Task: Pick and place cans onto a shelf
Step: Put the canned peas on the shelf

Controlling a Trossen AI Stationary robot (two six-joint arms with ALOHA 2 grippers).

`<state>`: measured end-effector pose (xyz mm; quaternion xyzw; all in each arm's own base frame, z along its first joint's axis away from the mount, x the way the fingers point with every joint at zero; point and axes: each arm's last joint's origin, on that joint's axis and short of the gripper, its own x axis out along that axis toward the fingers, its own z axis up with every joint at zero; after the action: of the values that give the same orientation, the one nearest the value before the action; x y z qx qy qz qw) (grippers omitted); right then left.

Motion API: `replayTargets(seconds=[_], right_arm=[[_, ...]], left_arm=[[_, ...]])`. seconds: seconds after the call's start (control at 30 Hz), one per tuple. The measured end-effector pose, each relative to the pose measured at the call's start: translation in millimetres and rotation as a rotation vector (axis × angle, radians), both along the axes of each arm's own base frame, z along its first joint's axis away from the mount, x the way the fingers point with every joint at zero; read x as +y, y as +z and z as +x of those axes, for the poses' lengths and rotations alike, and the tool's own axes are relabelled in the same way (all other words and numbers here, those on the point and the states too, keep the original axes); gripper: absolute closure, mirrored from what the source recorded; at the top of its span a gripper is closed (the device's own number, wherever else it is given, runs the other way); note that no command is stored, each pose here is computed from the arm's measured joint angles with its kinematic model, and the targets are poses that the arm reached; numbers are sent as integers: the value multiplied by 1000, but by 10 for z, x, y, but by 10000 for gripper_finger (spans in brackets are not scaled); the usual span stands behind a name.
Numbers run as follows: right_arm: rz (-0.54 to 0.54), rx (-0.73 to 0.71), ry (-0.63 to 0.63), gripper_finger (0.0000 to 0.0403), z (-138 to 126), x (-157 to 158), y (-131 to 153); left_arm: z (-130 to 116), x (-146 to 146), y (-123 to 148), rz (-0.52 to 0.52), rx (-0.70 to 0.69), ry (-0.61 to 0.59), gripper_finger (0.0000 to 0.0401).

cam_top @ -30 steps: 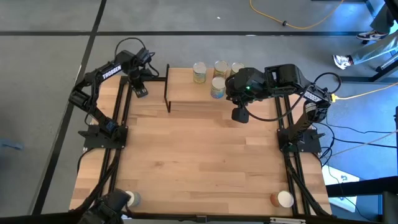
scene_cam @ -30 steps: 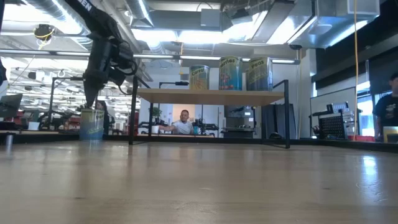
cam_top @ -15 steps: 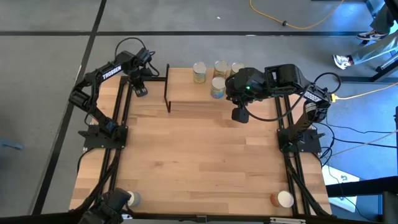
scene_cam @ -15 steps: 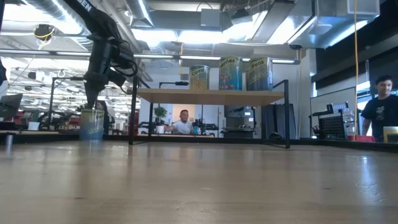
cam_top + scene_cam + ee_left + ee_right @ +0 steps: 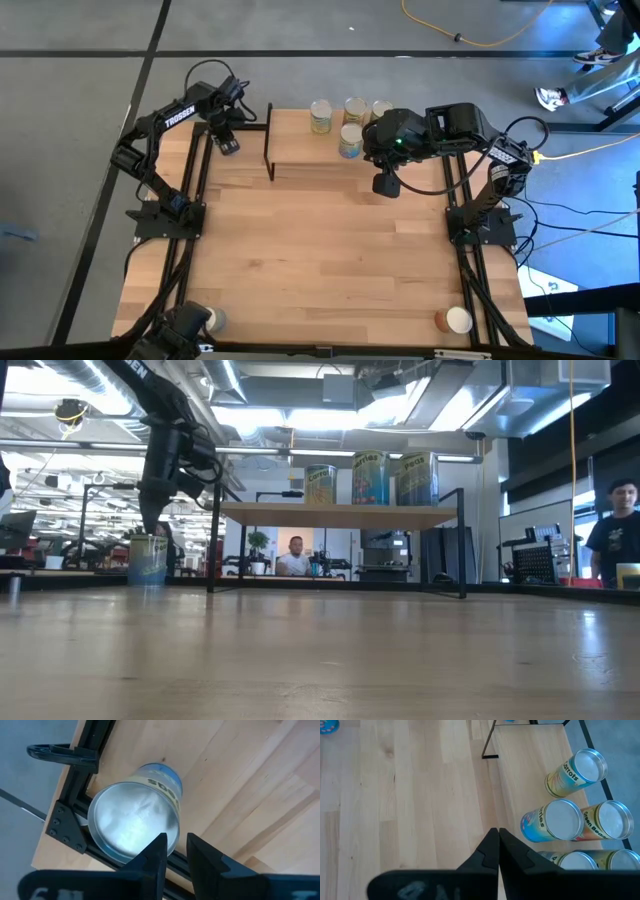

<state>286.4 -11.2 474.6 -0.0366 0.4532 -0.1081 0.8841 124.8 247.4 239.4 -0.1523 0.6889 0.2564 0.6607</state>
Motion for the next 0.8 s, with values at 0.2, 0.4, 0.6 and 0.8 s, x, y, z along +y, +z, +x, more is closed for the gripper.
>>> replayTargets(seconds=[0.2, 0.4, 0.6, 0.8], right_arm=[[-1, 1, 1, 398, 0, 0, 0], [-1, 1, 1, 398, 0, 0, 0], [-1, 1, 1, 398, 0, 0, 0], [-1, 0, 1, 398, 0, 0, 1]], left_arm=[[-1, 7, 0, -1, -15, 6, 335], [-19, -13, -92, 1, 7, 36, 335], [-44, -58, -214, -3, 29, 33, 335], [-27, -64, -224, 16, 69, 20, 361]])
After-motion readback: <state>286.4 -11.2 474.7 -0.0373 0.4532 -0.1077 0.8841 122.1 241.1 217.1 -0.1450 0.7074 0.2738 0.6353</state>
